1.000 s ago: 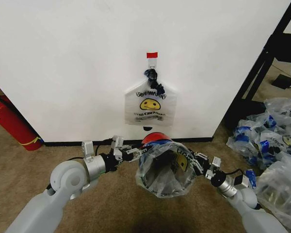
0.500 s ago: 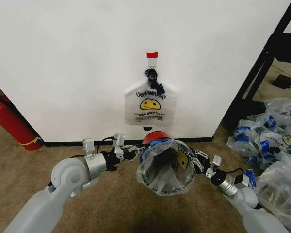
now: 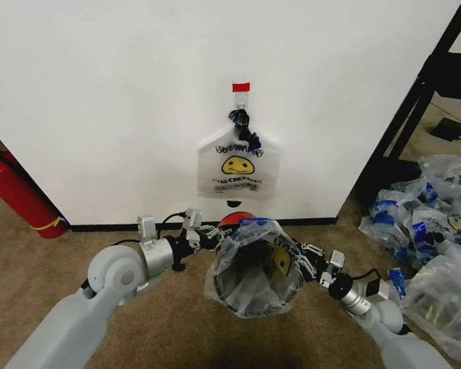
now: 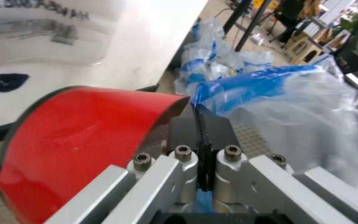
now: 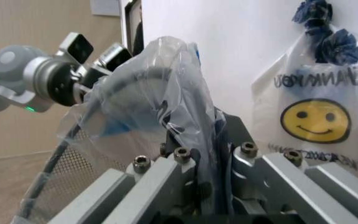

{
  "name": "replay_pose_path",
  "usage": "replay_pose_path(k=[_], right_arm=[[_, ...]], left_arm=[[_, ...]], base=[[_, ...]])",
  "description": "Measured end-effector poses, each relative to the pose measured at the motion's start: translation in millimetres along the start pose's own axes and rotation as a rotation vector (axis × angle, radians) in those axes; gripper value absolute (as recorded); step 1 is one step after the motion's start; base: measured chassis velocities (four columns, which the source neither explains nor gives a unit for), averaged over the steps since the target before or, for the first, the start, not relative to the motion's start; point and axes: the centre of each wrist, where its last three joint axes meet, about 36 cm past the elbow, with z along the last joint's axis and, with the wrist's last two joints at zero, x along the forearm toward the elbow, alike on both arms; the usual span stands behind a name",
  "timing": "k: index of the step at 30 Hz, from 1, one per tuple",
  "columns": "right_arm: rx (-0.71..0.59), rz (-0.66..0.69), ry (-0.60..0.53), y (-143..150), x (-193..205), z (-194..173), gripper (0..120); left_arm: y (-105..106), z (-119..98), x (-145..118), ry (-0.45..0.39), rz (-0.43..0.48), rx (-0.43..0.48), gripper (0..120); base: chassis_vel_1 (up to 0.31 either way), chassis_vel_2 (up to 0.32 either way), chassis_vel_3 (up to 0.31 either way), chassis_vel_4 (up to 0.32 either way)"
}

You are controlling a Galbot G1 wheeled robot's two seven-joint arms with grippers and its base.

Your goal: Pick up the garbage bag from the wall and place it over the trash bin.

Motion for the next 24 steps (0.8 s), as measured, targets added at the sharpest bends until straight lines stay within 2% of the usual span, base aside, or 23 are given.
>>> replay_pose_path(k=[10, 15, 18, 24], right_arm=[[-0.024, -0.008, 0.009, 4.6, 2.7, 2.7, 2], [-0.098, 0.033, -0.019, 15.9, -3.3, 10.0, 2], [-0.118, 0.047, -0.025, 18.0, -4.8, 11.9, 2], [-0.196, 0.158, -0.045, 29.1, -10.8, 18.9, 2]], left_arm=[[13.6, -0.9, -1.1, -0.019, -0.047, -0.008, 0], [23.4, -0.8, 6.4, -0.037, -0.109, -0.002, 0], [24.0, 0.6, 8.9, -0.041, -0.11, 0.0, 0], [24.0, 3.5, 16.7, -0.077, -0.065, 0.004, 27]], base=[[0.0, 0.0, 0.0, 0.0], [0.0, 0.0, 0.0, 0.0], [0.0, 0.0, 0.0, 0.0], [0.0, 0.0, 0.0, 0.0]])
